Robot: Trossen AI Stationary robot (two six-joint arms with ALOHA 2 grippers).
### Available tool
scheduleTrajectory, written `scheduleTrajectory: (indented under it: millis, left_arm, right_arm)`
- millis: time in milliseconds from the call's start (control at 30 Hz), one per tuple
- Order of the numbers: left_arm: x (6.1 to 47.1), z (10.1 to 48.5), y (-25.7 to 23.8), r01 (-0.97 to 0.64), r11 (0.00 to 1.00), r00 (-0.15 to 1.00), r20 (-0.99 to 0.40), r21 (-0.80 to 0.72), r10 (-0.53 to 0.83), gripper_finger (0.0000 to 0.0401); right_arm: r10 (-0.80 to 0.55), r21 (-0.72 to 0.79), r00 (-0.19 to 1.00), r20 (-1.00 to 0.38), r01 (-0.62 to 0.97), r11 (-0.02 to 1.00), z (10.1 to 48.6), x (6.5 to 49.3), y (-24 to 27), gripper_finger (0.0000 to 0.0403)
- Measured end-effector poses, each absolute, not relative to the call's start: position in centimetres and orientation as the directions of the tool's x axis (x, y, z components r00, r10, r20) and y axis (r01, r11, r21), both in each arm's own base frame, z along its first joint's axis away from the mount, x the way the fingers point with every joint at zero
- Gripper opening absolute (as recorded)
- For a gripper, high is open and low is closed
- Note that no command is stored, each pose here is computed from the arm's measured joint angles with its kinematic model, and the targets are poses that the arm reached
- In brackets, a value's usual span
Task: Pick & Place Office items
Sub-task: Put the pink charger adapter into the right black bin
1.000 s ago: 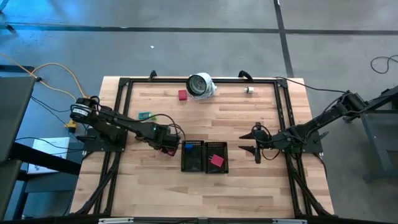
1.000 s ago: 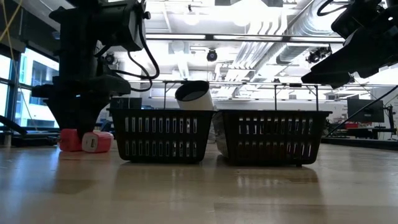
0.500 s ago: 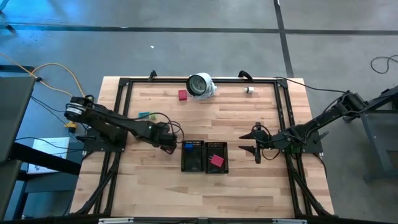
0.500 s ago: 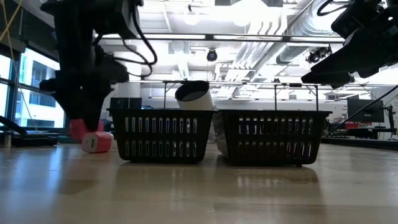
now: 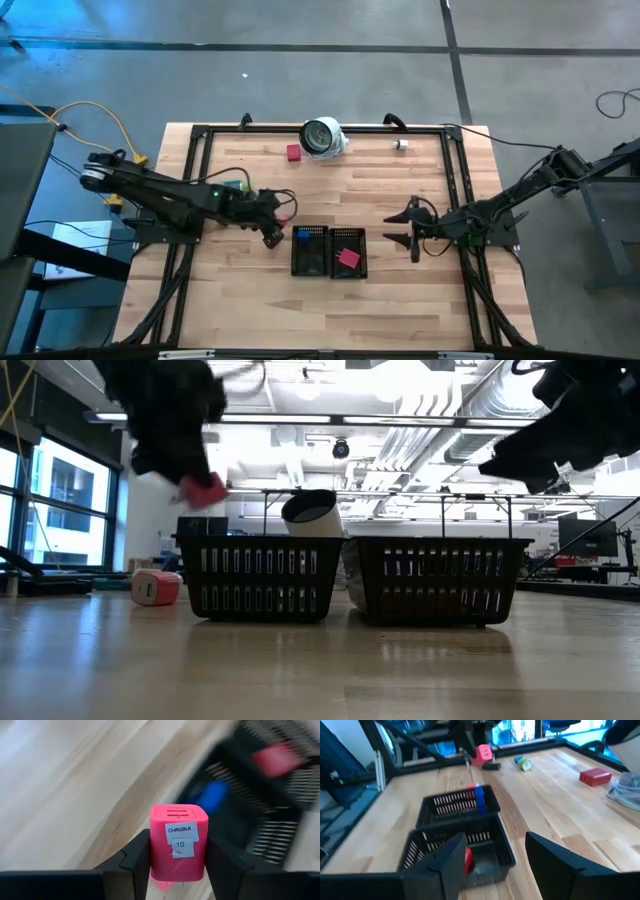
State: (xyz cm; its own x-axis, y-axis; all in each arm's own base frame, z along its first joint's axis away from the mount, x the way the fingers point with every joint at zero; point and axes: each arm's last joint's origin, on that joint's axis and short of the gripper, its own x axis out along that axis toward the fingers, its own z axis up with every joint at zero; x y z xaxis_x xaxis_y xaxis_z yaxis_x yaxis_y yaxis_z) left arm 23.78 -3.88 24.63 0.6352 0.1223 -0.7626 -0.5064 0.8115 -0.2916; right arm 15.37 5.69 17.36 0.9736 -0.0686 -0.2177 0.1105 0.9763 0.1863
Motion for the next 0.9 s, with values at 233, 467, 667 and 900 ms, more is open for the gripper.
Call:
scheduleTrajectory:
  millis: [233, 467, 667, 900]
  left_arm:
    - [24.3, 26.7, -5.3, -0.220, 0.958, 0.791, -0.609, -0.185, 0.064, 0.0143]
    - [24.7, 27.8, -6.3, -0.143, 0.987, 0.864, -0.476, 0.080, 0.164, 0.0143]
    - [25.1, 29.1, -6.9, -0.104, 0.934, 0.915, -0.334, 0.341, 0.224, 0.0143]
    - [25.5, 29.6, -6.6, -0.078, 0.876, 0.929, -0.284, 0.476, 0.237, 0.0143]
  right_arm:
    - [-0.062, 0.270, 0.990, -0.124, 0.093, 0.958, 18.3, 15.6, 5.8, 0.0194]
    - [-0.070, 0.403, 0.996, 0.046, 0.046, 0.914, 20.1, 15.8, 5.6, 0.0189]
    - [-0.136, 0.490, 0.988, 0.075, 0.082, 0.868, 20.0, 16.7, 4.8, 0.0176]
    - [-0.174, 0.542, 0.984, 0.045, 0.123, 0.832, 19.9, 19.4, 3.8, 0.0174]
